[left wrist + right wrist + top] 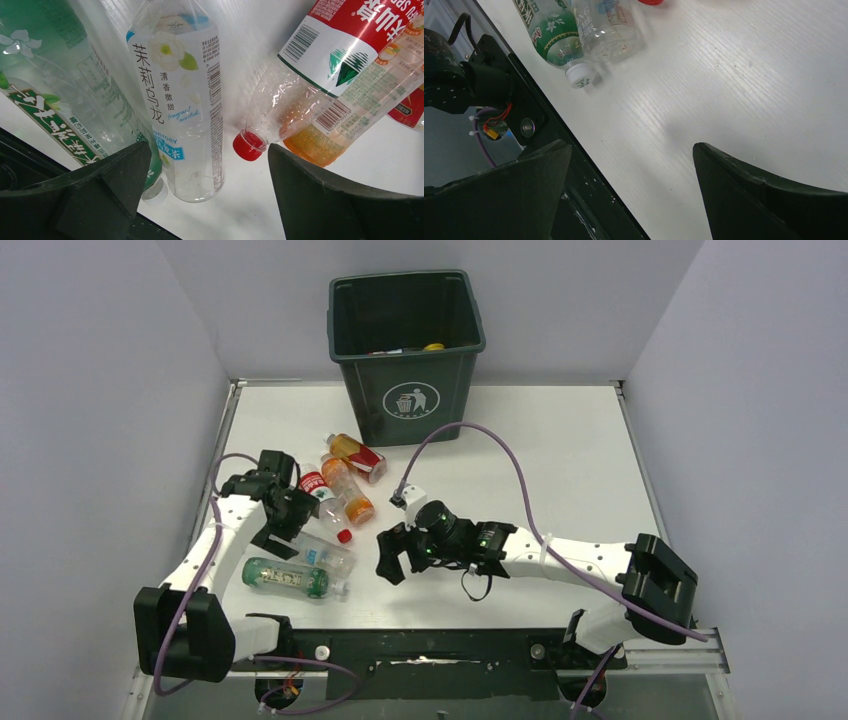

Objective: Put the plastic bottles in the bin
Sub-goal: Pick up the plastic bottle at the center of the board.

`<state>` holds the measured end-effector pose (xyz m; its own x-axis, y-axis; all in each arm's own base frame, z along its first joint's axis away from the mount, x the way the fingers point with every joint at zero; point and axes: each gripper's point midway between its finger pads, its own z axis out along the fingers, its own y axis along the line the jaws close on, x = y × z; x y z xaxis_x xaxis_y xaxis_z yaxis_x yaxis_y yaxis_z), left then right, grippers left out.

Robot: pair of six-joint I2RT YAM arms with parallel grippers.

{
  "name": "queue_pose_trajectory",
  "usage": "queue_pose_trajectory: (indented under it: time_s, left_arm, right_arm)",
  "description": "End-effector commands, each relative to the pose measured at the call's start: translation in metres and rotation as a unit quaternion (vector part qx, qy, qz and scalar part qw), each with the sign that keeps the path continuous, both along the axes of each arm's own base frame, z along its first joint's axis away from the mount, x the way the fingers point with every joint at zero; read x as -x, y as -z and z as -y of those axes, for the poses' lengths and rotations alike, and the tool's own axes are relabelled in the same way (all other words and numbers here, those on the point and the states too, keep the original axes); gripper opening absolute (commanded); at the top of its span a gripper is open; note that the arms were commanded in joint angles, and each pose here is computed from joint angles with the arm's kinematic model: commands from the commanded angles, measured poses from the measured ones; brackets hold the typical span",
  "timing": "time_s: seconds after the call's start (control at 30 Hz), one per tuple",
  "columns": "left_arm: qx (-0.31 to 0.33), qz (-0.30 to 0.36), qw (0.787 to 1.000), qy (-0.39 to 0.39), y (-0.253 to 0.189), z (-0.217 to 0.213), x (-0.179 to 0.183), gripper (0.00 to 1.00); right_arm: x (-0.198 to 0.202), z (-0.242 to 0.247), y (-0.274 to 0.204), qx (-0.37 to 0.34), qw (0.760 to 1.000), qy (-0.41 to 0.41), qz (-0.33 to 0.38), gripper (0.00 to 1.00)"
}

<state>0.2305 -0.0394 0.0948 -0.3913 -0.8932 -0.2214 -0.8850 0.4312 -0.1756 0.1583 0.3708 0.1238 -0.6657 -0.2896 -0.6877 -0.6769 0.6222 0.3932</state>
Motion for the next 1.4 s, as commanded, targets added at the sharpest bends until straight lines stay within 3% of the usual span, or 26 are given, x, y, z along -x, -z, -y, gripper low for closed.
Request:
queue_pose_trajectory:
  time_s: [0.0,1.0,1.2,1.37]
  left_arm:
    - [0.005,0.024,0.999,-0.032,0.001,-0.001,-0.013,0.89]
    - [-0.037,-0.050,0.995,-0.073,0.052,-0.014,-0.009,0.87]
    - [-0.038,-0.050,0.995,-0.071,0.057,-0.014,-0.012,0.79]
    - [-0.034,-0.043,0.996,-0.067,0.058,-0.013,-0.015,0.67]
  right_arm:
    - [-0.002,-0.008,-0.024,-0.043,0.999,0.002,0.021,0.99]
    - [0.001,0.001,-0.020,-0.041,0.999,0.012,0.019,0.99]
    - [0.002,0.002,-0.019,-0.041,0.999,0.013,0.017,0.99]
    - [0.002,0.003,-0.018,-0.040,0.999,0.014,0.018,0.99]
